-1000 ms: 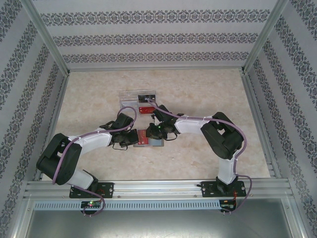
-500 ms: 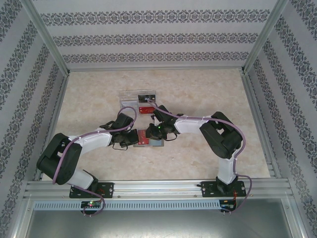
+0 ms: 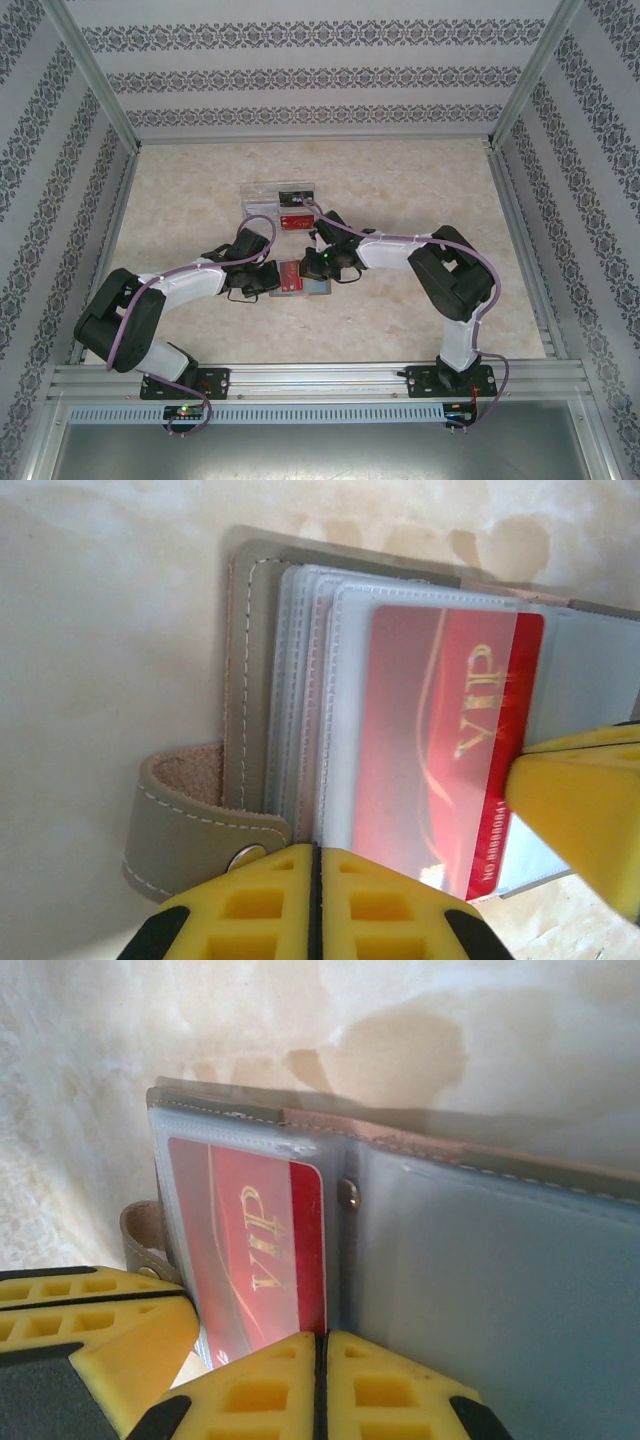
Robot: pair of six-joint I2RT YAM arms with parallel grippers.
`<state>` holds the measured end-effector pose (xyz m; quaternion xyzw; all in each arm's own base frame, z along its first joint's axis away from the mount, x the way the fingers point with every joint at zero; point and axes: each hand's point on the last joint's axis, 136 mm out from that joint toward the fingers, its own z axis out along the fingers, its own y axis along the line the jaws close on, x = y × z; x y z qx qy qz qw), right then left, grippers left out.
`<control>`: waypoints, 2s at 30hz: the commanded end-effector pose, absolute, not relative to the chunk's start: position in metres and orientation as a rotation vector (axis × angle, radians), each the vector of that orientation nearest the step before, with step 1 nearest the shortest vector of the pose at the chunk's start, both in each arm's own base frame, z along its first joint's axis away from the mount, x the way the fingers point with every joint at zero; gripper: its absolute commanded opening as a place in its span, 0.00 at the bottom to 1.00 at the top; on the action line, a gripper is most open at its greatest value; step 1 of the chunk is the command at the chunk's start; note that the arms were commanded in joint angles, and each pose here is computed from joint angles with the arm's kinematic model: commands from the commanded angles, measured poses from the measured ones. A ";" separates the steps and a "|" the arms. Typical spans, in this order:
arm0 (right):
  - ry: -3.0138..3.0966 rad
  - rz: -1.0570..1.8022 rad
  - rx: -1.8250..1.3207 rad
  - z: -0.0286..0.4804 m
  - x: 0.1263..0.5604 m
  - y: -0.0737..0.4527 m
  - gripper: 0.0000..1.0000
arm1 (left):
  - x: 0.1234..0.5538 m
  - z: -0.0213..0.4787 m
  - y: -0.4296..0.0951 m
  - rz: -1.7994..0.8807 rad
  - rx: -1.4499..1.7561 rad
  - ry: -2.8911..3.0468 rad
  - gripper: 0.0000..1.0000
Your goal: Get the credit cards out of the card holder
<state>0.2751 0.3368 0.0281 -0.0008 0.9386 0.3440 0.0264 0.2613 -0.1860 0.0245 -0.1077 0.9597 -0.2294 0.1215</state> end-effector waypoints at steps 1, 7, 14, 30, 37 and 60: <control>2.876 1.021 0.016 0.032 0.281 0.320 0.00 | 0.246 0.005 -0.166 -0.543 -0.385 2.878 0.00; 2.874 1.068 -0.012 0.032 0.278 0.326 0.03 | 0.249 0.005 -0.169 -0.564 -0.381 2.877 0.00; 2.865 1.135 -0.031 0.028 0.279 0.340 0.22 | 0.250 0.006 -0.172 -0.575 -0.377 2.881 0.00; 2.842 1.162 -0.031 0.030 0.280 0.334 0.00 | 0.249 0.005 -0.171 -0.563 -0.381 2.889 0.00; 2.800 1.104 -0.034 0.043 0.284 0.309 0.00 | 0.249 0.006 -0.169 -0.545 -0.377 2.894 0.00; 2.376 0.823 -0.532 0.157 0.323 0.264 0.00 | 0.269 0.073 -0.167 -0.561 -0.334 2.739 0.32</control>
